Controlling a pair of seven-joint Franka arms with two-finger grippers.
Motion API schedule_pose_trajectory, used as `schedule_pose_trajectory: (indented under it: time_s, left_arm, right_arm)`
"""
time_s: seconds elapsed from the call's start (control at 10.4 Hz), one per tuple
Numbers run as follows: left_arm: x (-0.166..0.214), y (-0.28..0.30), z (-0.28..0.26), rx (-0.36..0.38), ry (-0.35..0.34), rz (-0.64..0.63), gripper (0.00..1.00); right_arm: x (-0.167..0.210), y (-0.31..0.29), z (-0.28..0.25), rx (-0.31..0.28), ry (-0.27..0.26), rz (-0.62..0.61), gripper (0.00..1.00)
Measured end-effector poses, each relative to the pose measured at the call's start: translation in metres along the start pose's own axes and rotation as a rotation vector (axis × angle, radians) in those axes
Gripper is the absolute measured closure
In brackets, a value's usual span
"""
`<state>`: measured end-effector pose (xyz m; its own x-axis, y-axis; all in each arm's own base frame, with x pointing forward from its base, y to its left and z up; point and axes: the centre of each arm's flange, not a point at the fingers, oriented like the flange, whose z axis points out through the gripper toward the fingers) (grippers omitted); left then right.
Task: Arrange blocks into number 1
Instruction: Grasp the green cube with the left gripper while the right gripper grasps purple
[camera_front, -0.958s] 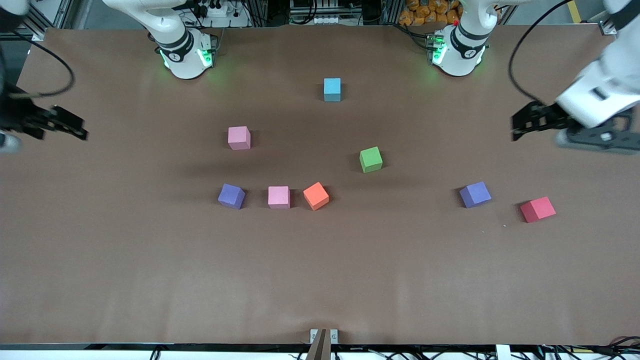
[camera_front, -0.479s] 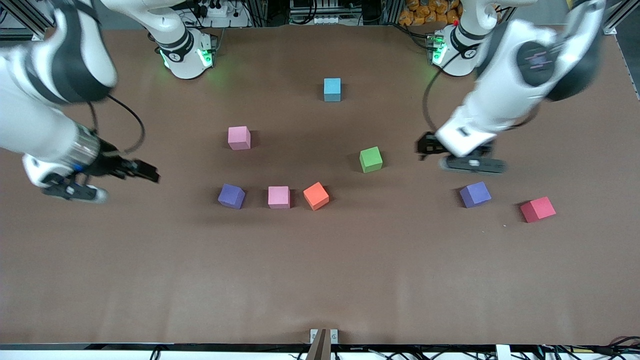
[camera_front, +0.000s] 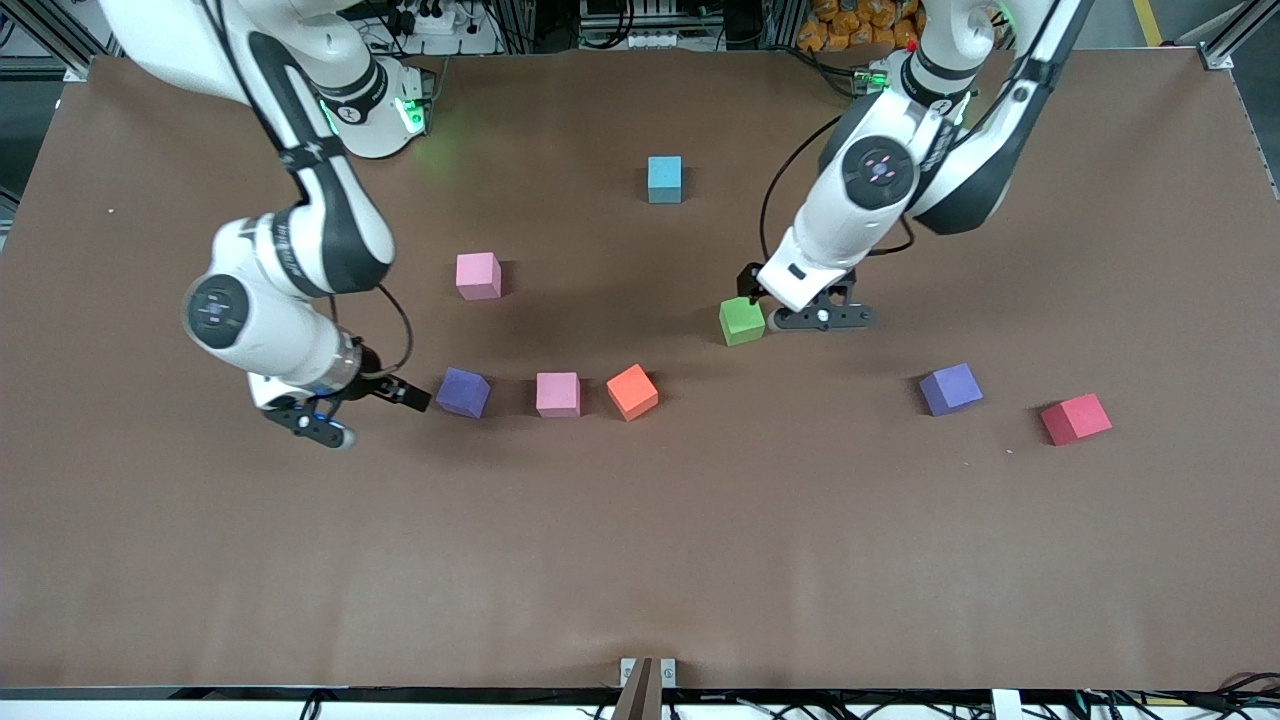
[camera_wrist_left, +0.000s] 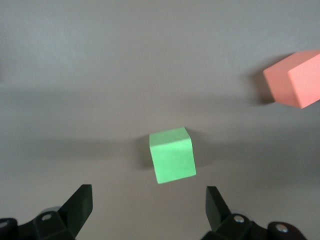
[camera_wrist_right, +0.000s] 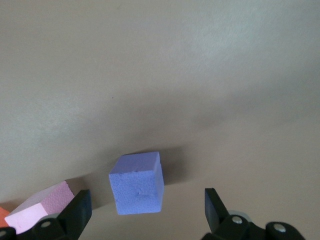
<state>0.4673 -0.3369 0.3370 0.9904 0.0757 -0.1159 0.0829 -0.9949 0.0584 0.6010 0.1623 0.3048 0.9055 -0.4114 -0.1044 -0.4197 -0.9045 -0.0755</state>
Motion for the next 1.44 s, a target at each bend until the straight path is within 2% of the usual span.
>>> schedule_pose_trajectory:
  time_s: [0.19,0.48,0.96,1.34,1.44]
  left_arm:
    - [-0.009,0.018,0.044,0.006,-0.039,-0.087,0.0]
    - [-0.014,0.027,0.09,0.058,-0.044,-0.134,0.0]
    - [-0.009,0.025,0.111,0.047,-0.052,-0.144,0.0]
    - [-0.005,0.02,0.136,0.049,-0.074,-0.156,0.0]
    - [-0.006,0.021,0.138,0.051,-0.077,-0.155,0.16]
  right_arm:
    - [-0.012,-0.022,0.024,-0.002,0.014,0.043,0.0]
    - [-0.015,-0.033,0.059,-0.019,0.014,0.058,0.0]
    - [-0.013,-0.033,0.076,-0.035,0.005,0.051,0.0]
    - [-0.015,-0.033,0.095,-0.052,-0.008,-0.038,0.0]
    - [-0.015,-0.032,0.098,-0.056,-0.012,-0.058,0.01]
